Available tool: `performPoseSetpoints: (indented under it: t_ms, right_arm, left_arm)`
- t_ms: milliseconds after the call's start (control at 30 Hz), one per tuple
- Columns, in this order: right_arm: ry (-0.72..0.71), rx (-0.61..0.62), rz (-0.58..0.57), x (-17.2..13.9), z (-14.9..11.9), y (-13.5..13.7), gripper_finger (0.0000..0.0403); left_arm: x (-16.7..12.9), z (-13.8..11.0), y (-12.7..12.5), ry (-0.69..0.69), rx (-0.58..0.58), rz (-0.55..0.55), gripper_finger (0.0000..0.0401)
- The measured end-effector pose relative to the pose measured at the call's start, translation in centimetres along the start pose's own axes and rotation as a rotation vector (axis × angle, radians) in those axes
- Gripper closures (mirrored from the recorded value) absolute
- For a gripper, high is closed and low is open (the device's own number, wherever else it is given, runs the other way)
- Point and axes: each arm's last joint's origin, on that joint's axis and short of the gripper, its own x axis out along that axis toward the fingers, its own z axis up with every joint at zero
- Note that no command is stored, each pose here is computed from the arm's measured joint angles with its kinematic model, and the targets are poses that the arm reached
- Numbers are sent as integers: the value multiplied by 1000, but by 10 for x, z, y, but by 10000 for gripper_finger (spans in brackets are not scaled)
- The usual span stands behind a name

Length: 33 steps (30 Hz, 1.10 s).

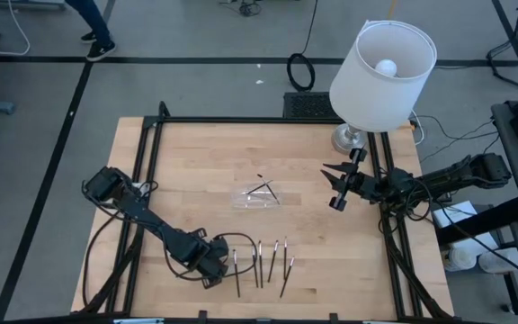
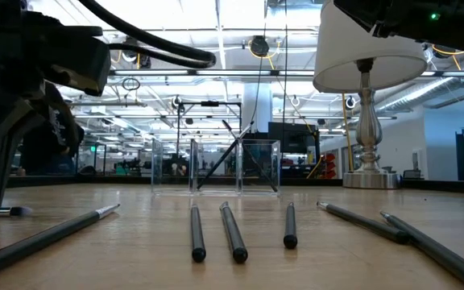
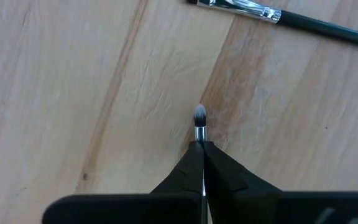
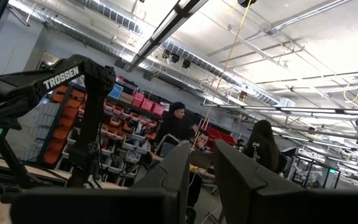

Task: Pick & Place Makeup Supplies
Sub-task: Put the makeup brush into the transparent organizer

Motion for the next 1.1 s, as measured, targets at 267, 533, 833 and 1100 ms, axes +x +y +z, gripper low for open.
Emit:
performPoseSetpoints:
  t_ms: [267,533,833,1100]
  right_arm:
    - [0,0,0,0,0,0,344]
    - [0,0,0,0,0,0,344]
    - [0,0,0,0,0,0,344]
    - [0,0,0,0,0,0,344]
  left_arm:
    - [-4,2,-3,-8,25,6,400]
    - [-4,4,-5,-30,39,-13,394]
    - [16,5,-4,35,24,-7,326]
    - [29,13,-3,101,24,-50,381]
